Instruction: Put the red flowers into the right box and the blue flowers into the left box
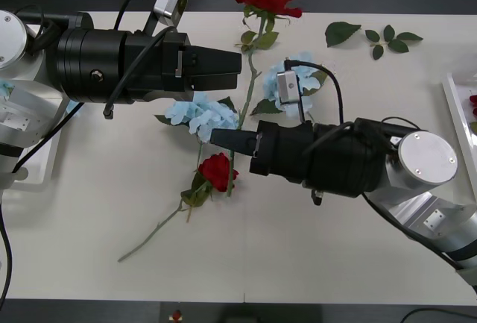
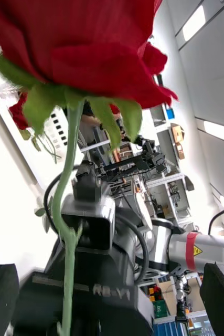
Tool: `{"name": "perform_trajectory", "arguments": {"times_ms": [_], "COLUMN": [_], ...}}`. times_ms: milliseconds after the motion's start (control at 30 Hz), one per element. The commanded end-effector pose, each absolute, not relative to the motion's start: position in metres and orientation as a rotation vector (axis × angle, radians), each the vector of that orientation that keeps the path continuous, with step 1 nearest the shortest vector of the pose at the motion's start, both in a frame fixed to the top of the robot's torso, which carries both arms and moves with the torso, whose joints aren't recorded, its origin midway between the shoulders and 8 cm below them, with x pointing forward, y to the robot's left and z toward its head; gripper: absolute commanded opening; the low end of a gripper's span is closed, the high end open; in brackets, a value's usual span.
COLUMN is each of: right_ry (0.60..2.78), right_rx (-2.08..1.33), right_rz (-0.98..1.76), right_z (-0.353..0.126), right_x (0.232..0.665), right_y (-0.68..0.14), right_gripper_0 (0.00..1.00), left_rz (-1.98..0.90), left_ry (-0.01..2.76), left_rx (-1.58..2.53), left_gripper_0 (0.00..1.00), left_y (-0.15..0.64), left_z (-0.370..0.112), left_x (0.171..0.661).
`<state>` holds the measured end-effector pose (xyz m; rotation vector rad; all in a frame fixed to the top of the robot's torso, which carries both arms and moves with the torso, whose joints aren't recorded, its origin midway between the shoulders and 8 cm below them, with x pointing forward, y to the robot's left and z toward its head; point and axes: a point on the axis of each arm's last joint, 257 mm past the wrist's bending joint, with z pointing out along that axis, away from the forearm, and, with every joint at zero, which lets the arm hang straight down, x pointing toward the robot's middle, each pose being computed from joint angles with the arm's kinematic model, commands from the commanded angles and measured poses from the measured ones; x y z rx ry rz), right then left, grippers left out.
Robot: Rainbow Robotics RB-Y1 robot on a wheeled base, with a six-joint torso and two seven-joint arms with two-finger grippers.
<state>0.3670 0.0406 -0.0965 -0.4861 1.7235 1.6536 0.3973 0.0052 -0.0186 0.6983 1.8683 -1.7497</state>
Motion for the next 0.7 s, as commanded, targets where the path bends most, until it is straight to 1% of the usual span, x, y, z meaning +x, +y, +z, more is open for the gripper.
{"name": "perform_trajectory", "arguments": {"times_ms": [33, 167, 267, 400, 567, 700], "right_ry": [1.708, 1.765, 1.818, 1.920, 2.052, 2.130], "right_rx": [-0.599, -0.654, -0.683, -0.725, -0.674, -0.598], "right_rz": [1.488, 1.330, 1.199, 0.977, 0.776, 0.643], "right_z": [-0.076, -0.078, -0.082, -0.093, -0.111, -0.121], "right_x": [0.388, 0.407, 0.420, 0.434, 0.451, 0.466], "right_y": [0.006, -0.034, -0.067, -0.129, -0.205, -0.264], "right_gripper_0": [0.00, 0.00, 0.00, 0.00, 0.00, 0.00], "left_rz": [-1.803, -1.759, -1.655, -1.437, -1.176, -1.016], "left_ry": [1.868, 1.836, 1.865, 2.031, 2.231, 2.301], "left_rx": [0.640, 0.593, 0.609, 0.676, 0.743, 0.782], "left_gripper_0": [1.00, 1.00, 1.00, 1.00, 1.00, 1.00], "left_y": [0.005, 0.020, 0.038, 0.071, 0.115, 0.135], "left_z": [-0.016, -0.005, -0.006, -0.030, -0.060, -0.080], "left_x": [0.394, 0.408, 0.416, 0.414, 0.400, 0.390]}}
